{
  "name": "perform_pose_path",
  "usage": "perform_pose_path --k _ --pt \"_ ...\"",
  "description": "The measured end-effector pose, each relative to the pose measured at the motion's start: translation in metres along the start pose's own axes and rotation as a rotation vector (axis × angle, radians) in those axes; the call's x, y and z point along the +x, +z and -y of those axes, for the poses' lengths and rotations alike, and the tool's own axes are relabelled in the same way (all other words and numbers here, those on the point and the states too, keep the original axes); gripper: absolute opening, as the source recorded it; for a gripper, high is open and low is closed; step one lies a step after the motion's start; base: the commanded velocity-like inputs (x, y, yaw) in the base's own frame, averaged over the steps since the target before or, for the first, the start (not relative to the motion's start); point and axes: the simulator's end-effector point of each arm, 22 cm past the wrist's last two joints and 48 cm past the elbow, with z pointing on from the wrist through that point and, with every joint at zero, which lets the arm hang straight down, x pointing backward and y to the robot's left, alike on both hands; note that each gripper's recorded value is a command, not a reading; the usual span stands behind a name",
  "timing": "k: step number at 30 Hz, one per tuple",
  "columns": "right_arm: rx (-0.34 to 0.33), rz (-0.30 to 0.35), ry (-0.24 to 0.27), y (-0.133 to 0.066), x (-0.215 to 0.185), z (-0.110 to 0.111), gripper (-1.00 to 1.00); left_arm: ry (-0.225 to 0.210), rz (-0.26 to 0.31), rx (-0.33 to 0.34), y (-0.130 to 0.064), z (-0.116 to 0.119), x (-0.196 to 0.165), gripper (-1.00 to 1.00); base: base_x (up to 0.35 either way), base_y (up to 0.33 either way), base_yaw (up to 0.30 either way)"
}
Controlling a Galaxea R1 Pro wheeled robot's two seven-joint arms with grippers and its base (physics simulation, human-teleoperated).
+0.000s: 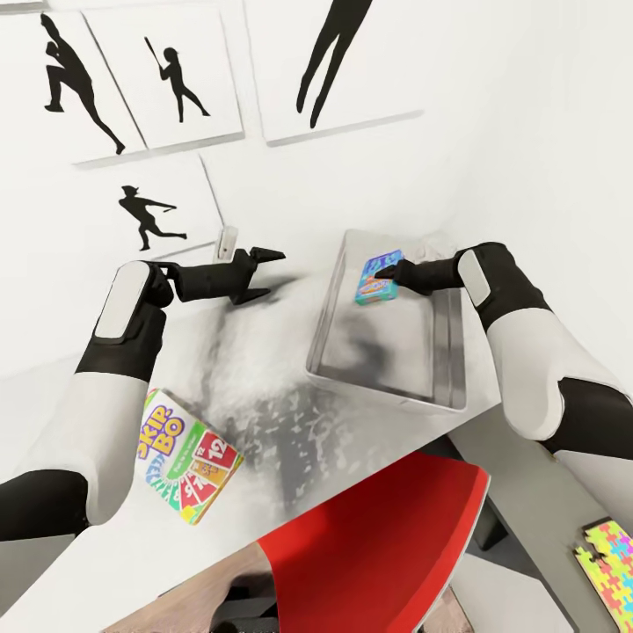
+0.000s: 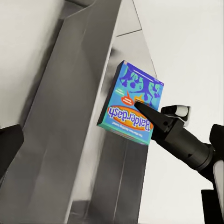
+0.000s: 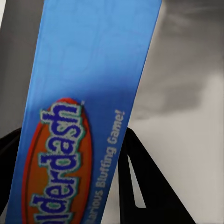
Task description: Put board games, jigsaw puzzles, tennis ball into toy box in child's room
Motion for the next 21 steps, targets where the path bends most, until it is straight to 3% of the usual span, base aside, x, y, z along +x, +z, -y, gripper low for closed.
perform_pose_path --k 7,21 --pt "-0.002 -0.004 0.003 0.0037 0.0018 0.002 -1.0 -0.03 -0.009 0.035 0.0002 0.002 0.0008 1.0 0.0 0.0 0.0" --pt "0.003 0.001 0.002 0.0025 -0.0004 0.0055 -1.0 -0.039 -0.013 0.042 0.0008 0.0015 0.0017 1.0 0.0 0.0 0.061"
